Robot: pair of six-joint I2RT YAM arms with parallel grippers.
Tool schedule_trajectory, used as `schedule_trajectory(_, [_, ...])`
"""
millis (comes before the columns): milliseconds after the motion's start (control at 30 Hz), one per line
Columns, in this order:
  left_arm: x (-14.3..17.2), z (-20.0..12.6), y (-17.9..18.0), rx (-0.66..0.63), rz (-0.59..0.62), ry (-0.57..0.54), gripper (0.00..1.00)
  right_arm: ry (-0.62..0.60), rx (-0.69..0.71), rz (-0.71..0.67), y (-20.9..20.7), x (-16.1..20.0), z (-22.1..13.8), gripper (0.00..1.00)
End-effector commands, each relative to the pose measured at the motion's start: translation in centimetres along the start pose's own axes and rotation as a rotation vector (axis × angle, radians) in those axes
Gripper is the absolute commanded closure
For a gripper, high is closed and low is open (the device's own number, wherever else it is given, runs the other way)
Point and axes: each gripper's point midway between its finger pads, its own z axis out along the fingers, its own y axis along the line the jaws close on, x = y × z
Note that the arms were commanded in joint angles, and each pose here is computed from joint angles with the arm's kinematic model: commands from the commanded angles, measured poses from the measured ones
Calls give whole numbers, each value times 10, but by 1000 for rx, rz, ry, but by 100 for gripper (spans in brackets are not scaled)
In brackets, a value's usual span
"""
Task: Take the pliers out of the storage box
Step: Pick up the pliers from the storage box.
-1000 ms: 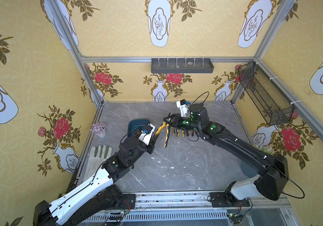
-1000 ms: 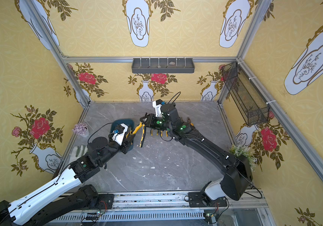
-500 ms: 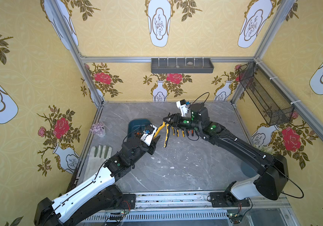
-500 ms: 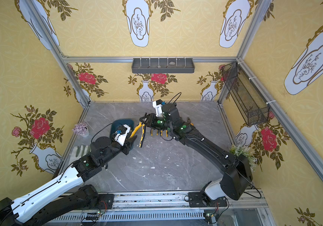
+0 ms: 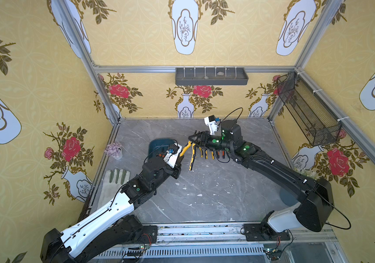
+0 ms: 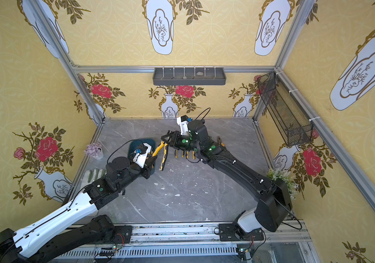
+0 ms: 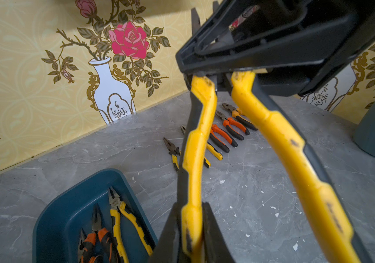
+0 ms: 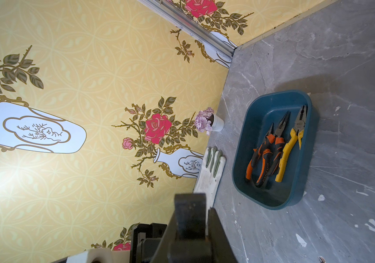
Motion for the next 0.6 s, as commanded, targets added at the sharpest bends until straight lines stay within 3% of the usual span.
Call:
schedule_trajectory(0, [-8,0,-16,87,34,-24,100,-27,-49,-38,13,-7,1,100])
schedule_trajectory(133, [-5,3,-24,133,55,-3,100,-26,-36,-58,15,-7,1,100])
schedule_trajectory(167, [-5,3,-24,134,57,-2,100,-28,-27,-64,15,-7,1,93])
schedule_trajectory(267, [-1,3,-16,87,62,10,100,-36,44,-73,8,-11,-1,58])
schedule_trajectory(367, [6,0,-6,34,80,23,100,-42,171,-100,-4,-17,-6,41])
schedule_trajectory(567, [22,-5,13,-71,167,88,100,-16,452,-139,-33,-26,-17,36])
